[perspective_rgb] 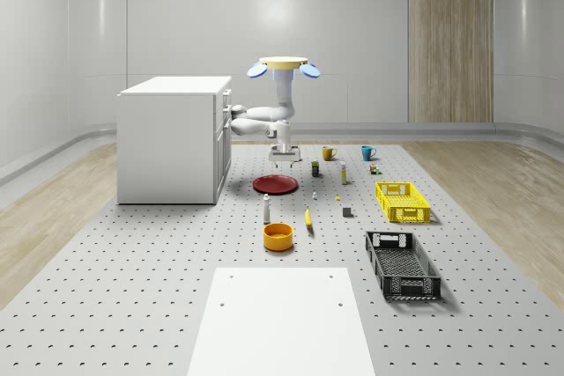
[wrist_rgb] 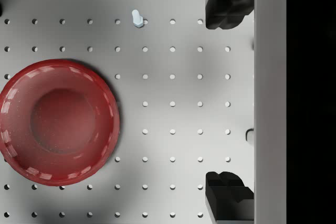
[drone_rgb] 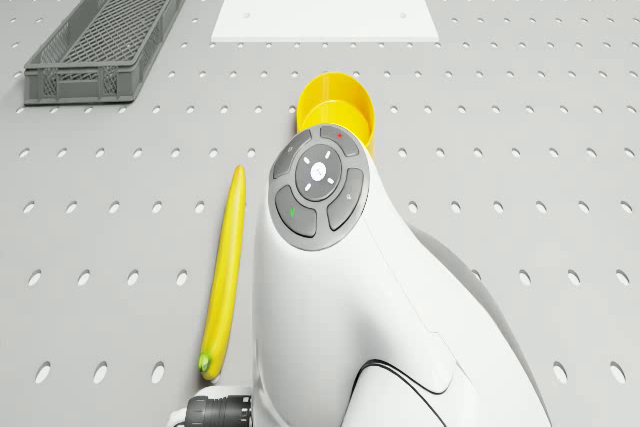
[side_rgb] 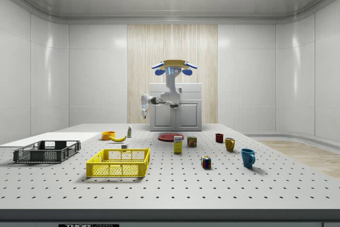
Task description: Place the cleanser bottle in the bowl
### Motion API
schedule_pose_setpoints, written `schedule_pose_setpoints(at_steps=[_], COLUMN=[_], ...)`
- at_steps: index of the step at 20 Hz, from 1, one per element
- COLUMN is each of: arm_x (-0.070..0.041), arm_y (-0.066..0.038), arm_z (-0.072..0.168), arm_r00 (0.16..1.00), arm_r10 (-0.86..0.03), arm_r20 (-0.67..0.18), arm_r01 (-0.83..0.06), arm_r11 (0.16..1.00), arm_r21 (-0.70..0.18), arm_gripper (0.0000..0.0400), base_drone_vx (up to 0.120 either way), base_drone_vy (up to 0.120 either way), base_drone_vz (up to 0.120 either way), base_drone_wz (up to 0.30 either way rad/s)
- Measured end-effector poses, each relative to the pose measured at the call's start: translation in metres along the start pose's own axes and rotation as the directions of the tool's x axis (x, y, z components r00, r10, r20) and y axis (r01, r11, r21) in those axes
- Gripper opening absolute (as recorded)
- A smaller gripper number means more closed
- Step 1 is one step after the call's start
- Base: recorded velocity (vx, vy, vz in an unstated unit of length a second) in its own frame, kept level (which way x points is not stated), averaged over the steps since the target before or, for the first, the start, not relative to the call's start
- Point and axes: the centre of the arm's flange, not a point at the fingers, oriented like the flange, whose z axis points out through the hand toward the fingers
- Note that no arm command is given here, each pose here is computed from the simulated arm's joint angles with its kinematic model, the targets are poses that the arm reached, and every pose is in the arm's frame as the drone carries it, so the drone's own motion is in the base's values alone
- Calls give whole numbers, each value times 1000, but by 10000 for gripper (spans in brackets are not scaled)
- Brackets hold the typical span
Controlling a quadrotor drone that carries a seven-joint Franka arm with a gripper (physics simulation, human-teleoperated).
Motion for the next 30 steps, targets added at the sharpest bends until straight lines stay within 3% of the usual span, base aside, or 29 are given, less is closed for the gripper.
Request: schedule_pose_setpoints(at_steps=[27,30], arm_x=[0,3], arm_y=[0,3], arm_z=[0,0], arm_r00=[1000,1000], arm_r10=[0,0], arm_r20=[0,0], arm_r01=[0,0], arm_r11=[1000,1000], arm_r21=[0,0], arm_gripper=[400,400], base_drone_vx=[120,0], base_drone_vy=[0,0], base_drone_vz=[0,0], base_drone_wz=[0,0])
